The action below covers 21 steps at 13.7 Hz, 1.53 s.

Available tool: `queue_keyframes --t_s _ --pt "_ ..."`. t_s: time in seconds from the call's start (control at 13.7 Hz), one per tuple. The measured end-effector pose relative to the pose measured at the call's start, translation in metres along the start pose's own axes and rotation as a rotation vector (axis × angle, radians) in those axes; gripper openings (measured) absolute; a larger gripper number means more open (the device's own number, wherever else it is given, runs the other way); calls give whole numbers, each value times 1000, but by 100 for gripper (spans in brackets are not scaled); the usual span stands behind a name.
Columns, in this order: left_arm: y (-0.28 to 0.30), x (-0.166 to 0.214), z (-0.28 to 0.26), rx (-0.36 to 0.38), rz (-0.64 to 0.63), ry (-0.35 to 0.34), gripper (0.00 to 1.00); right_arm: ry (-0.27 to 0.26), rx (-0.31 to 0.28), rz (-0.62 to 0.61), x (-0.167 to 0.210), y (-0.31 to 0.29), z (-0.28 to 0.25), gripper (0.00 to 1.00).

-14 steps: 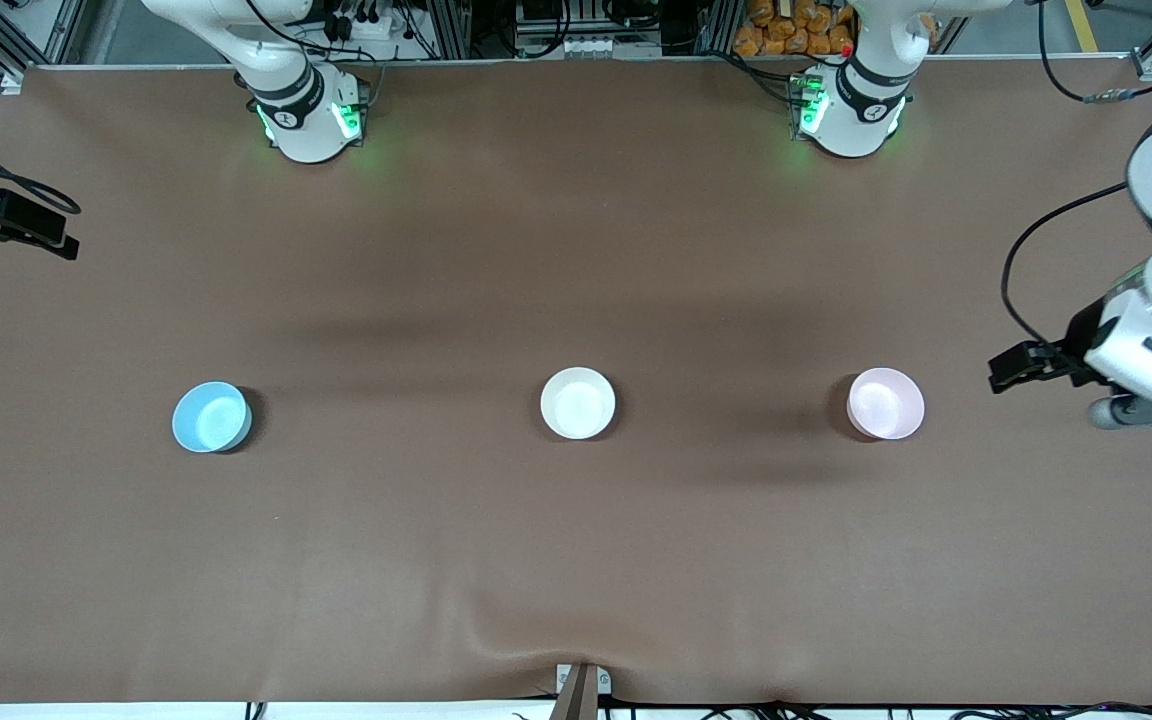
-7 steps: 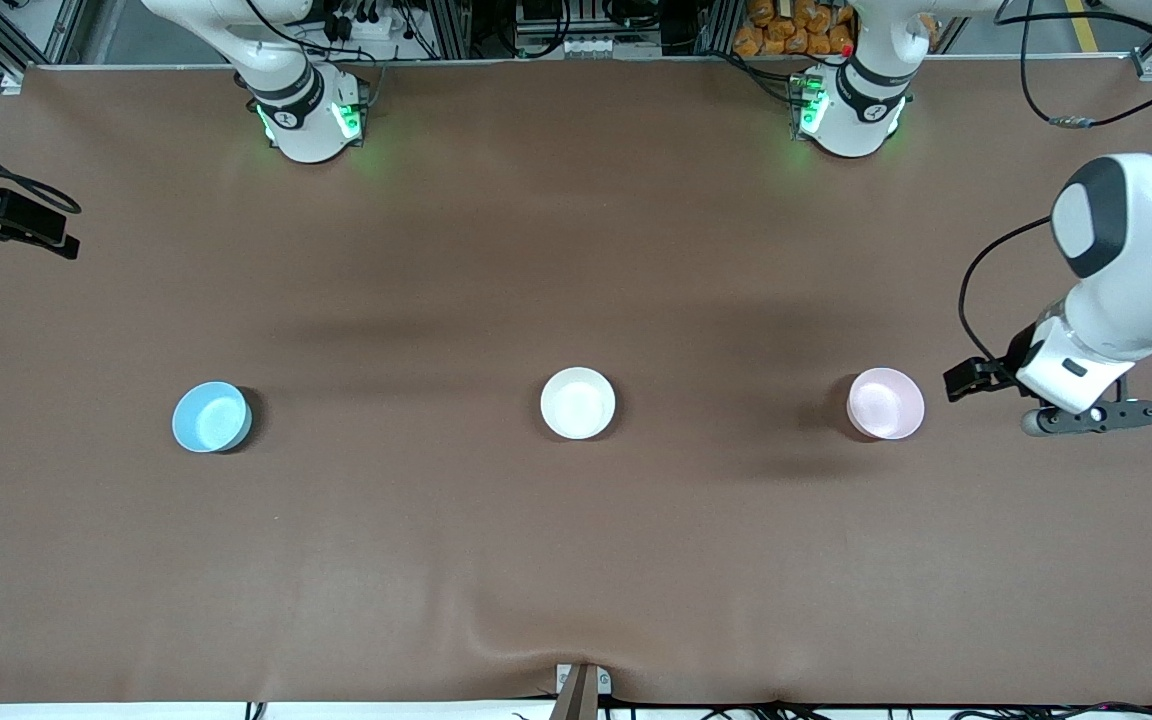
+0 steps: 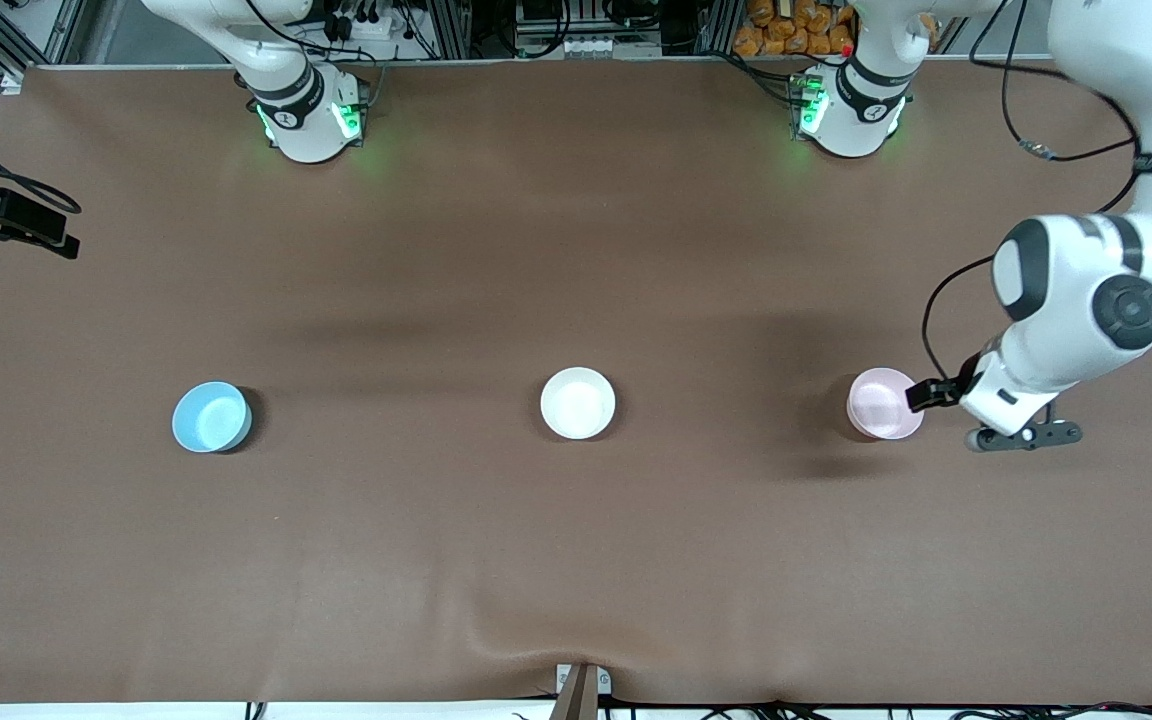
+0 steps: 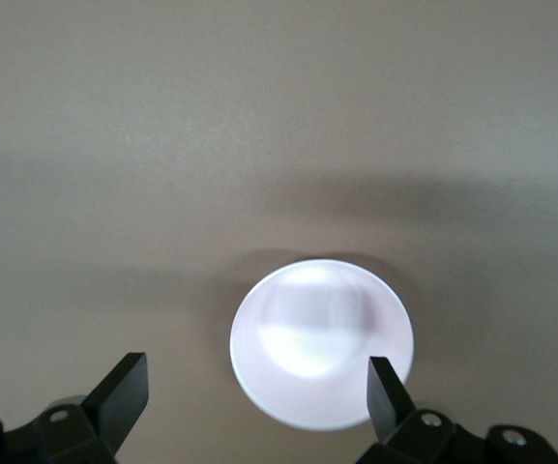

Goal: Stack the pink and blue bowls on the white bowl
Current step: 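Move the left gripper down to the pink bowl rim, then close the left gripper on the pink bowl rim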

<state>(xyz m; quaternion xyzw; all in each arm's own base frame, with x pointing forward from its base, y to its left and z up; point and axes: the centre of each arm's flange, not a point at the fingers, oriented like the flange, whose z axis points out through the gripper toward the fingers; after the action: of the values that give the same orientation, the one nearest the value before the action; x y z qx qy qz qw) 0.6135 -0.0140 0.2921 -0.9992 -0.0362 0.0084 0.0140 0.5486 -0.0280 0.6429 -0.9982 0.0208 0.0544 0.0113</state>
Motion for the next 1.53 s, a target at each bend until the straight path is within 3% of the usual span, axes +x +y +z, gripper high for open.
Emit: queue_keyframes --t_s 0.44,1.17,1.53 --pt "0 0 73 6 1 8 100 0 0 0 0 0 0 100" --pt "-12 -19 94 10 -14 -43 97 -1 0 0 0 0 0 100" --pt "-6 -22 93 5 -1 -45 46 -1 0 0 0 0 0 100"
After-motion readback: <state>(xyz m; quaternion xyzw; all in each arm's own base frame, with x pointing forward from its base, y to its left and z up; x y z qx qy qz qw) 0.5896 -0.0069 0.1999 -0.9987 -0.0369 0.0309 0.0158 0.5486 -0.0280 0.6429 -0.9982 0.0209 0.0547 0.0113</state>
